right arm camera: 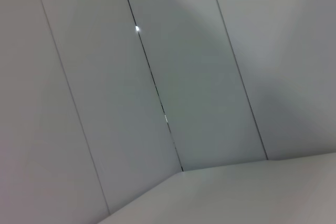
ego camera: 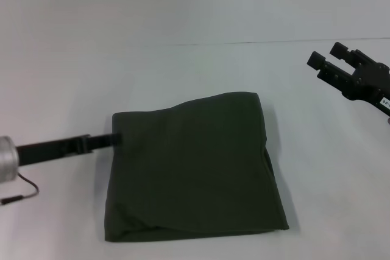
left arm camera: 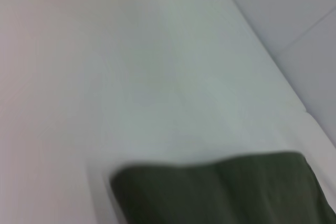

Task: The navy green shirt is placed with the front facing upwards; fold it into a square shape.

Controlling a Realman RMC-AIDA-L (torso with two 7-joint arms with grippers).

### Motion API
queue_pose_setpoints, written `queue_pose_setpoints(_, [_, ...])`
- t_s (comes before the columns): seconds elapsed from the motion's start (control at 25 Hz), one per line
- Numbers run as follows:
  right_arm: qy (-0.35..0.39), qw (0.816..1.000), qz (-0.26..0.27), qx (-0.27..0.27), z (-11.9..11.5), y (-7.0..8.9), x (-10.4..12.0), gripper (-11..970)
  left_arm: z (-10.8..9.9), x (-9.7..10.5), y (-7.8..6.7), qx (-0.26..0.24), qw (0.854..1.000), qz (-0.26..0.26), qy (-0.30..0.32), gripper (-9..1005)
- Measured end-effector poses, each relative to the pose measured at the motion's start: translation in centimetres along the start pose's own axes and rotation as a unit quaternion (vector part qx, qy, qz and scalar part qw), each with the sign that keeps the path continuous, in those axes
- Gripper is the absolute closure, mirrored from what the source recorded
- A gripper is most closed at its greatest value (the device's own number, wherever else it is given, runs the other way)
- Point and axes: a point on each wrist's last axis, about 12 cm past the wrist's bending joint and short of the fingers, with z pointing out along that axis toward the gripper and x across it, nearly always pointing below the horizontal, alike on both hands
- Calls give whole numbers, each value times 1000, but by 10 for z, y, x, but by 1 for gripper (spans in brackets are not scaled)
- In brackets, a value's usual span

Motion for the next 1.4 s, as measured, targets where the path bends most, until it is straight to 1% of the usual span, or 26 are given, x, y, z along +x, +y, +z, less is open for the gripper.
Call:
queue_pose_setpoints(0.04, [2, 1000, -2, 0, 0, 0, 0, 161, -5, -4, 2, -5, 1000, 15, -10, 629])
queue_pose_setpoints(0.08, [5, 1000, -5, -1, 0, 0, 0, 161, -13, -10, 3, -11, 998, 50, -28, 597])
queue_pose_setpoints(0.16, [14, 1000, -12, -7, 0, 0, 1, 160, -19, -19, 3, -10, 995, 91, -48, 505])
queue_pose_setpoints(0.24, [30, 999, -26, -19, 0, 1, 1, 145, -26, -29, -3, 7, 986, 149, -76, 414])
queue_pose_setpoints(0.28, [38, 998, -34, -27, 1, 2, 1, 131, -28, -33, -5, 13, 982, 168, -84, 368])
queue_pose_setpoints(0.32, [48, 997, -43, -39, 3, 5, 1, 117, -30, -38, -8, 24, 976, 195, -93, 347])
queue_pose_setpoints(0.44, [80, 989, -75, -95, 11, 18, 5, 74, -35, -49, -16, 47, 960, 260, -94, 284])
queue_pose_setpoints(0.52, [96, 980, -100, -140, 16, 29, 10, 46, -39, -51, -21, 74, 945, 307, -82, 242])
queue_pose_setpoints(0.56, [108, 969, -125, -184, 19, 41, 15, 32, -40, -50, -24, 88, 938, 326, -77, 221])
queue_pose_setpoints(0.6, [108, 969, -125, -184, 19, 41, 15, 33, -42, -48, -27, 107, 929, 347, -71, 200])
queue_pose_setpoints(0.68, [119, 957, -146, -222, 23, 51, 21, 34, -46, -42, -32, 136, 916, 372, -61, 158])
queue_pose_setpoints(0.72, [125, 951, -152, -239, 25, 57, 25, 35, -48, -39, -33, 151, 911, 380, -56, 137])
queue_pose_setpoints(0.76, [130, 946, -155, -251, 26, 61, 27, 35, -51, -33, -35, 170, 904, 388, -48, 91])
queue_pose_setpoints(0.8, [137, 941, -158, -267, 29, 66, 31, 36, -52, -30, -35, 175, 902, 391, -45, 44])
queue_pose_setpoints(0.84, [143, 935, -161, -281, 31, 70, 34, 36, -54, -23, -36, 189, 898, 396, -38, 44])
queue_pose_setpoints(0.88, [149, 930, -163, -294, 33, 75, 38, 37, -56, -15, -34, 193, 897, 396, -32, 44])
queue_pose_setpoints(0.92, [153, 926, -163, -304, 34, 78, 40, 37, -56, -13, -34, 195, 897, 396, -31, 45])
queue_pose_setpoints(1.04, [163, 917, -162, -326, 35, 85, 47, 39, -59, 9, -29, 197, 902, 385, -23, 45])
queue_pose_setpoints(1.16, [167, 912, -160, -338, 34, 90, 51, 40, -63, 23, -26, 197, 903, 380, -27, 46])
queue_pose_setpoints(1.4, [167, 910, -151, -349, 33, 94, 53, 40, -68, 36, -20, 186, 909, 371, -37, 46])
